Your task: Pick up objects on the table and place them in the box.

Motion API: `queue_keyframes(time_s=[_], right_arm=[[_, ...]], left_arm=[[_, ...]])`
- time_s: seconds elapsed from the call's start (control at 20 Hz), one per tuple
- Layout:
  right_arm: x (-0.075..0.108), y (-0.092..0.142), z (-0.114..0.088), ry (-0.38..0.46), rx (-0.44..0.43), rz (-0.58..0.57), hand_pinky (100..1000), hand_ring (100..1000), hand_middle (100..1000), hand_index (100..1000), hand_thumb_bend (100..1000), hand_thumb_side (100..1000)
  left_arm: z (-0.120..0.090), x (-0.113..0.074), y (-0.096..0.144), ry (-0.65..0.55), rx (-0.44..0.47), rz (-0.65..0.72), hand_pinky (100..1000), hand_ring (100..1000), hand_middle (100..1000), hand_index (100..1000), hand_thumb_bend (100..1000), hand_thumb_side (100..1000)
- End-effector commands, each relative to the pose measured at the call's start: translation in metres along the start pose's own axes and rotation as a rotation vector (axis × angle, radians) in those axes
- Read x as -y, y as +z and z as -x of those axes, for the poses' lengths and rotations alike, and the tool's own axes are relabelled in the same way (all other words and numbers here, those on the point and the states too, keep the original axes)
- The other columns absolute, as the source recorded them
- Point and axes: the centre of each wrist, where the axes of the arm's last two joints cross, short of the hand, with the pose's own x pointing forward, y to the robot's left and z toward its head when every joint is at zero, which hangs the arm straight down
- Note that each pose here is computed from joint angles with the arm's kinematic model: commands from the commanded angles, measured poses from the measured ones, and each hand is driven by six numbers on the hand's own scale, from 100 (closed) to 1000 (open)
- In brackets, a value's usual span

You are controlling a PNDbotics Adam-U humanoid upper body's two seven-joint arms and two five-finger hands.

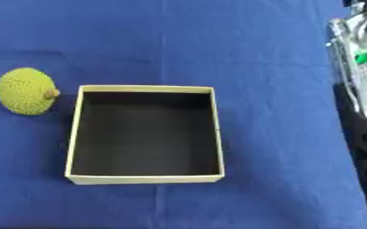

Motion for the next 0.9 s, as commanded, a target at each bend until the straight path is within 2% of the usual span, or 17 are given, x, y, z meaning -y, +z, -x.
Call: queue_keyframes(time_s=[0.05, 0.35, 0.7, 0.9], right_arm=[[0.005, -0.007, -0.007, 0.004, 0.035, 0.003, 738, 668, 646, 760, 378, 718], [0.005, -0.006, -0.007, 0.004, 0.033, 0.003, 738, 667, 645, 758, 379, 716], [0.004, -0.006, -0.007, -0.002, 0.032, 0.003, 737, 667, 644, 757, 379, 714], [0.004, -0.006, -0.007, -0.005, 0.031, 0.003, 737, 666, 644, 757, 379, 713]], left_arm=[[0.005, -0.010, -0.006, -0.027, -0.040, -0.006, 986, 950, 915, 904, 790, 335], [0.023, -0.012, -0.031, -0.023, -0.140, 0.055, 988, 953, 917, 905, 795, 334], [0.042, -0.006, -0.058, 0.010, -0.119, 0.146, 996, 959, 922, 908, 794, 356], [0.052, 0.005, -0.072, 0.031, -0.108, 0.198, 998, 960, 922, 912, 785, 372]])
